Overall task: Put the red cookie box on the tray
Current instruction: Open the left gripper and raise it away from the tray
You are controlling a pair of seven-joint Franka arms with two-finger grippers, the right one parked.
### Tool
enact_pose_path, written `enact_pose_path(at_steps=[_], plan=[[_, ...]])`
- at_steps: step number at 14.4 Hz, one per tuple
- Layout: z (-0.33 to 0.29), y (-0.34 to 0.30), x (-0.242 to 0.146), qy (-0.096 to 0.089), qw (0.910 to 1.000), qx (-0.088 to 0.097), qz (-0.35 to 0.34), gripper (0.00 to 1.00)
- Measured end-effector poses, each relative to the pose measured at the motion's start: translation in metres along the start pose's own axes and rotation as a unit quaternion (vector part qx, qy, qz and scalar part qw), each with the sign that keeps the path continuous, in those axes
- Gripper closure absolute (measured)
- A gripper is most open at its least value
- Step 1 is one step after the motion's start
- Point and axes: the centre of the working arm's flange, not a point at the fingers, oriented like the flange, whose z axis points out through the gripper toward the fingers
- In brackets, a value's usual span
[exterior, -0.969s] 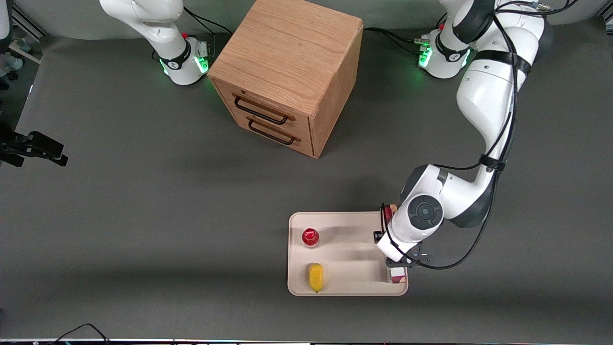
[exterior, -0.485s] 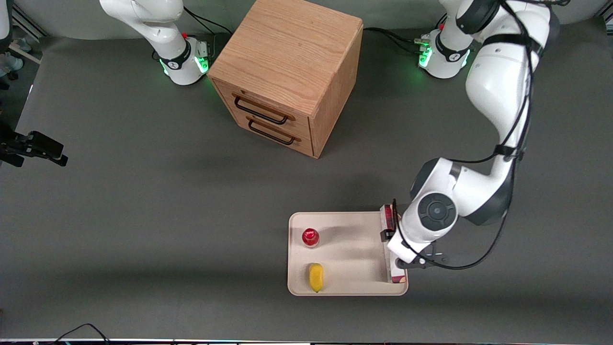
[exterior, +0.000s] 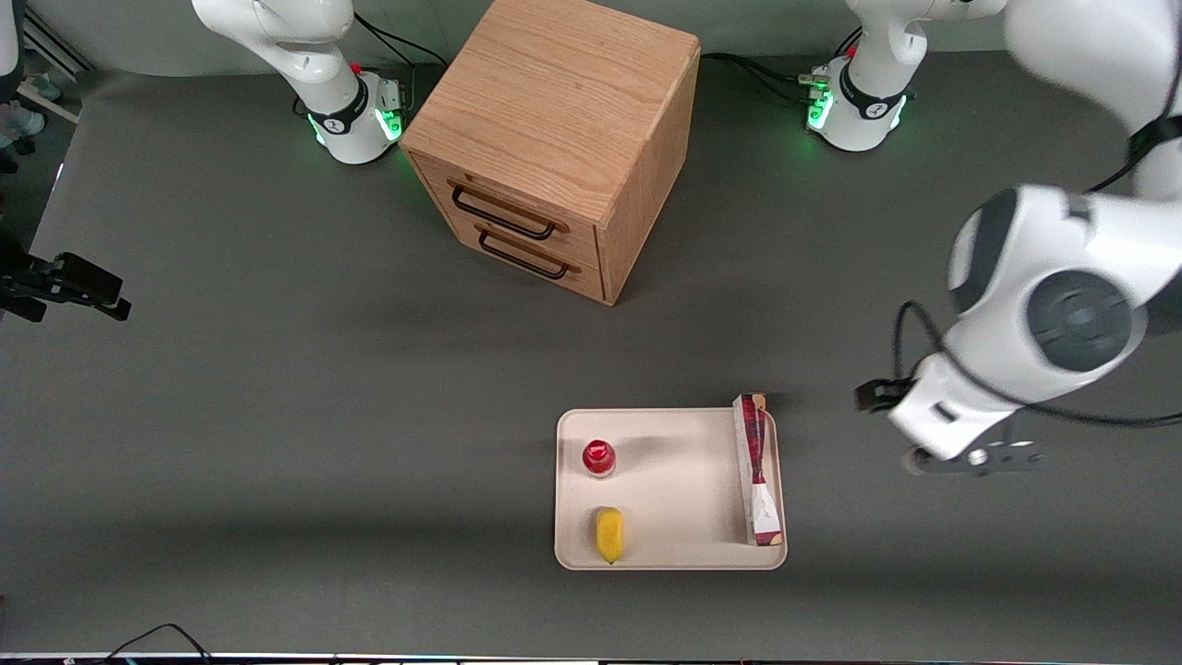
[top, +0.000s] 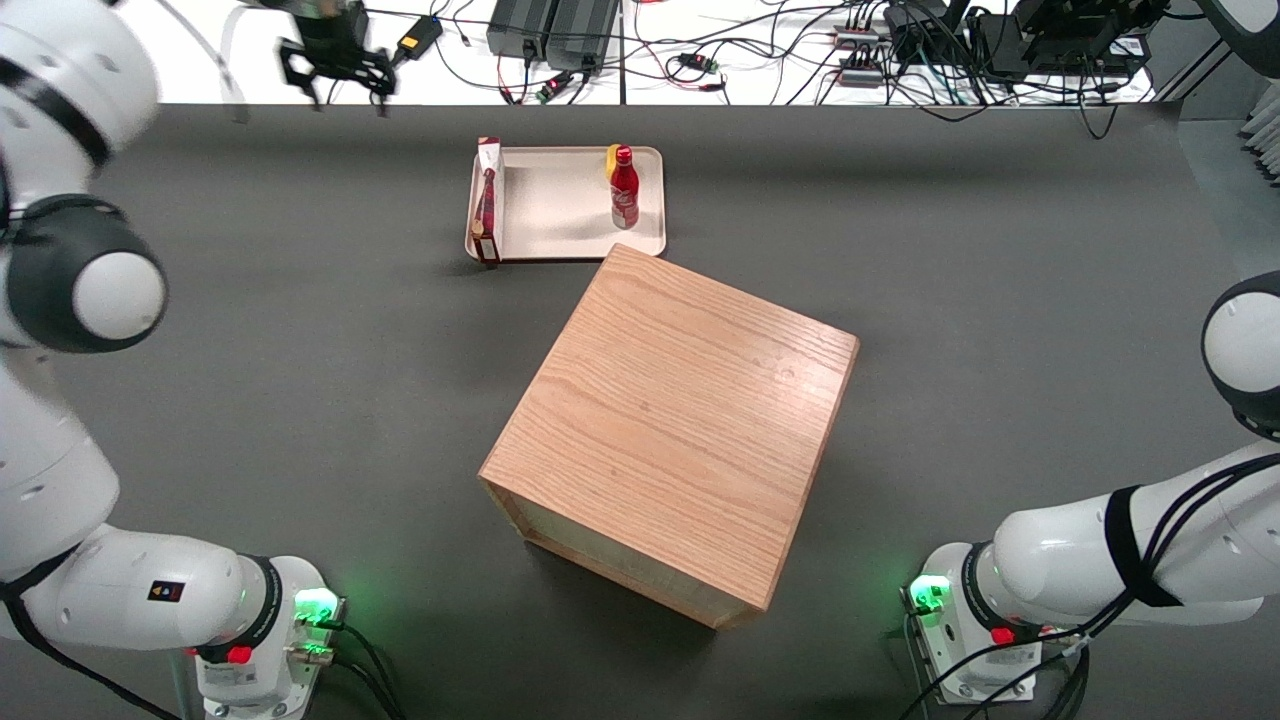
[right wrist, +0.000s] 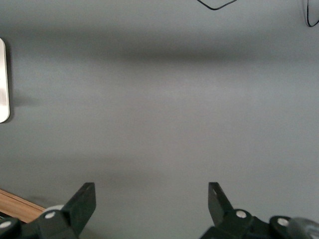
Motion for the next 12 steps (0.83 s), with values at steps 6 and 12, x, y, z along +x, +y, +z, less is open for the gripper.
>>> enact_pose_path(at_steps=[6,12], plan=[[-0.073,-0.096,-0.094,0.007,0.9994,-0.011,-0.032,0.0],[-0.135,-0.137,-0.157,0.015,0.9979,-0.045,-0.045,0.0]])
